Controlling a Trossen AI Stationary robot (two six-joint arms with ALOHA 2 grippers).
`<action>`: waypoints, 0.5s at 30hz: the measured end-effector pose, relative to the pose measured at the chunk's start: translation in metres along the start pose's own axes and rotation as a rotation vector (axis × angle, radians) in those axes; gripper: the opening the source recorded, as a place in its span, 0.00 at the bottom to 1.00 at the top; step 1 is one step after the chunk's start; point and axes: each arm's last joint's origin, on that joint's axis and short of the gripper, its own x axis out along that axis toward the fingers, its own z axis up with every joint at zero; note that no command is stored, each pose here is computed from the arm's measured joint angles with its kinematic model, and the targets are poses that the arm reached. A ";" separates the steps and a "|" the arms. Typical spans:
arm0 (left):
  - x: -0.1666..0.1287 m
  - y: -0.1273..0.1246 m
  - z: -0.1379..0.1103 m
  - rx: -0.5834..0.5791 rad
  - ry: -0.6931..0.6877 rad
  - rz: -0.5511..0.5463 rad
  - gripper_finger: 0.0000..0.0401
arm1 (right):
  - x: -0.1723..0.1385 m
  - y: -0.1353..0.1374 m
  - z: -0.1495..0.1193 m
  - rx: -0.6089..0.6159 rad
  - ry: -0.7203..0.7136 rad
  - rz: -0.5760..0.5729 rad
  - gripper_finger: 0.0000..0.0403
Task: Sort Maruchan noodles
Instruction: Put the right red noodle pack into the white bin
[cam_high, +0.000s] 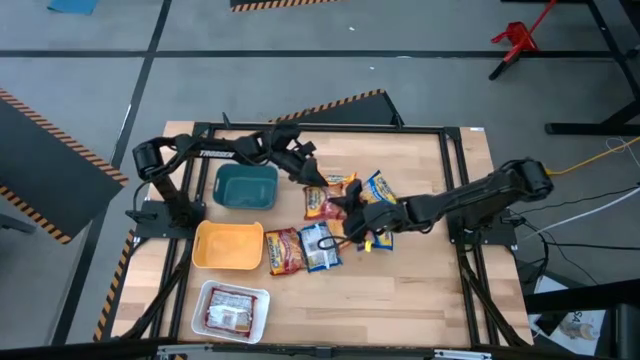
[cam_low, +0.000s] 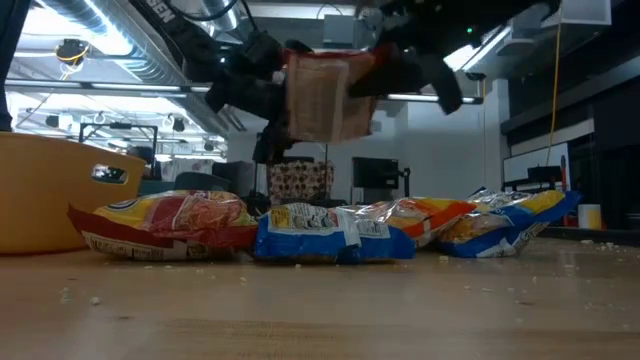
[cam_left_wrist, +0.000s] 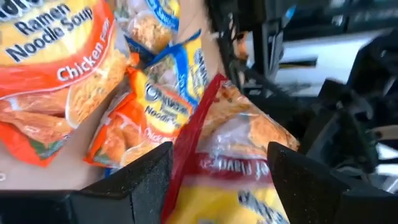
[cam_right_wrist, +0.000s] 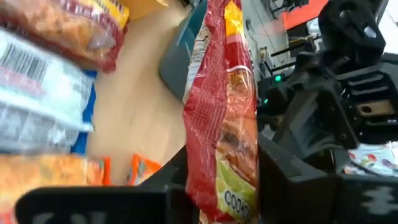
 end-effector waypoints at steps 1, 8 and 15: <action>-0.001 -0.002 0.002 -0.012 -0.018 -0.017 0.64 | -0.003 -0.002 -0.002 -0.009 0.025 -0.005 0.22; -0.002 -0.018 0.011 -0.081 -0.125 -0.129 0.64 | -0.022 -0.016 -0.010 -0.094 0.160 -0.088 0.22; -0.002 -0.021 0.012 -0.173 -0.141 -0.158 0.64 | -0.024 -0.016 -0.011 -0.208 0.225 -0.117 0.22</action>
